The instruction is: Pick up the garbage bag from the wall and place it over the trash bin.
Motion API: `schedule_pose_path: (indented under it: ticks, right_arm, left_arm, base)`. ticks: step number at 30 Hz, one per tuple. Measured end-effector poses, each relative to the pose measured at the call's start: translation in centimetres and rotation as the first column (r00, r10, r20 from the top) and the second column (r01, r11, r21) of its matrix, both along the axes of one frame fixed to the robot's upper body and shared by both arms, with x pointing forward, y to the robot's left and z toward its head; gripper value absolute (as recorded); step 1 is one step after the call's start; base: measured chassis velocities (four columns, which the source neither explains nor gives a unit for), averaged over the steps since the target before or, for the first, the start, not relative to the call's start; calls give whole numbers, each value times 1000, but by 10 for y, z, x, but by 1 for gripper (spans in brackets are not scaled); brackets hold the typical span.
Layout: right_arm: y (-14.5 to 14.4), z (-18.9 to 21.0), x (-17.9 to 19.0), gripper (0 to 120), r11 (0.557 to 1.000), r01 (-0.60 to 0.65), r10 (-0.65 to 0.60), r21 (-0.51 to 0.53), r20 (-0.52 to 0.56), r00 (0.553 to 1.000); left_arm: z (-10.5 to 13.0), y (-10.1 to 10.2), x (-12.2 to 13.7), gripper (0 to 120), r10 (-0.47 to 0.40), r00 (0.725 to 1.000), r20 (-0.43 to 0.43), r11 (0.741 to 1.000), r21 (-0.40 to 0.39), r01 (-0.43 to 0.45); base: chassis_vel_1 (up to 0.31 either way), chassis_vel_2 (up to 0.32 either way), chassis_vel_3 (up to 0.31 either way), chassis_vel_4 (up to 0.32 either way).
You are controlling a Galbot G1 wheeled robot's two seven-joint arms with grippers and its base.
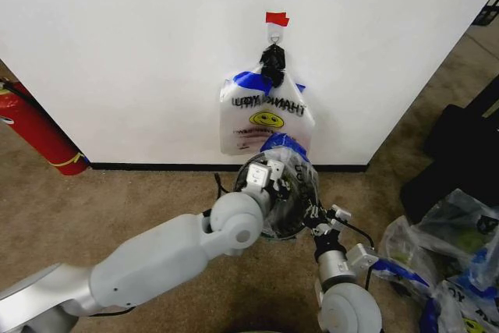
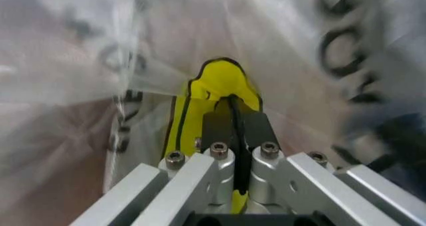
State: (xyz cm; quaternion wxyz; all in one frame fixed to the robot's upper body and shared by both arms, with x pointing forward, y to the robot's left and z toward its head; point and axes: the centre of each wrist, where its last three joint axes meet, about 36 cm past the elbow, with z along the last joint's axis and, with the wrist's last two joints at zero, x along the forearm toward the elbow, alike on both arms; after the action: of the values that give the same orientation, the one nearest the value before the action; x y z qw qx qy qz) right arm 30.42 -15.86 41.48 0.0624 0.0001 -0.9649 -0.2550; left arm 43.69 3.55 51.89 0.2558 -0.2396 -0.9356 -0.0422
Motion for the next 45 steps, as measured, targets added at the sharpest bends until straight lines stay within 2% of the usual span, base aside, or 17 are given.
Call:
schedule_pose_path:
  ticks: [11, 22, 25, 30, 37, 40, 45]
  right_arm:
    - [-3, 3, -1, 0, 1000, -5, 6, -19, 15, 1000]
    - [-2, 3, -3, 0, 1000, -13, 13, -16, 24, 1000]
    - [-3, 3, -3, 0, 1000, -13, 13, -16, 24, 1000]
    - [-5, 3, -1, 0, 1000, -8, 9, -22, 27, 1000]
    - [-7, 5, 0, 0, 1000, -6, 6, -20, 28, 1000]
    - [-6, 5, -1, 0, 1000, -9, 9, -19, 28, 1000]
    - [-3, 8, -3, 0, 1000, -19, 19, -11, 35, 999]
  left_arm:
    - [-32, -12, 6, 0, -3, 996, -92, 995, 104, 13]
    - [-52, -18, 22, 0, 29, 993, -111, 983, 182, -8]
    - [-53, -17, 23, 0, 37, 994, -100, 984, 177, -19]
    - [-35, -7, 15, 0, 34, 998, -59, 991, 131, -26]
    - [-24, 5, 5, 0, 22, 999, -23, 991, 133, -19]
    - [-25, 2, 7, 0, 23, 1000, -18, 990, 136, -20]
    - [-43, -24, 35, 0, 81, 997, 3, 986, 149, -80]
  base:
    - [0, 0, 0, 0]
    - [0, 0, 0, 0]
    - [0, 0, 0, 0]
    - [0, 0, 0, 0]
    - [0, 0, 0, 0]
    - [0, 0, 0, 0]
    - [0, 0, 0, 0]
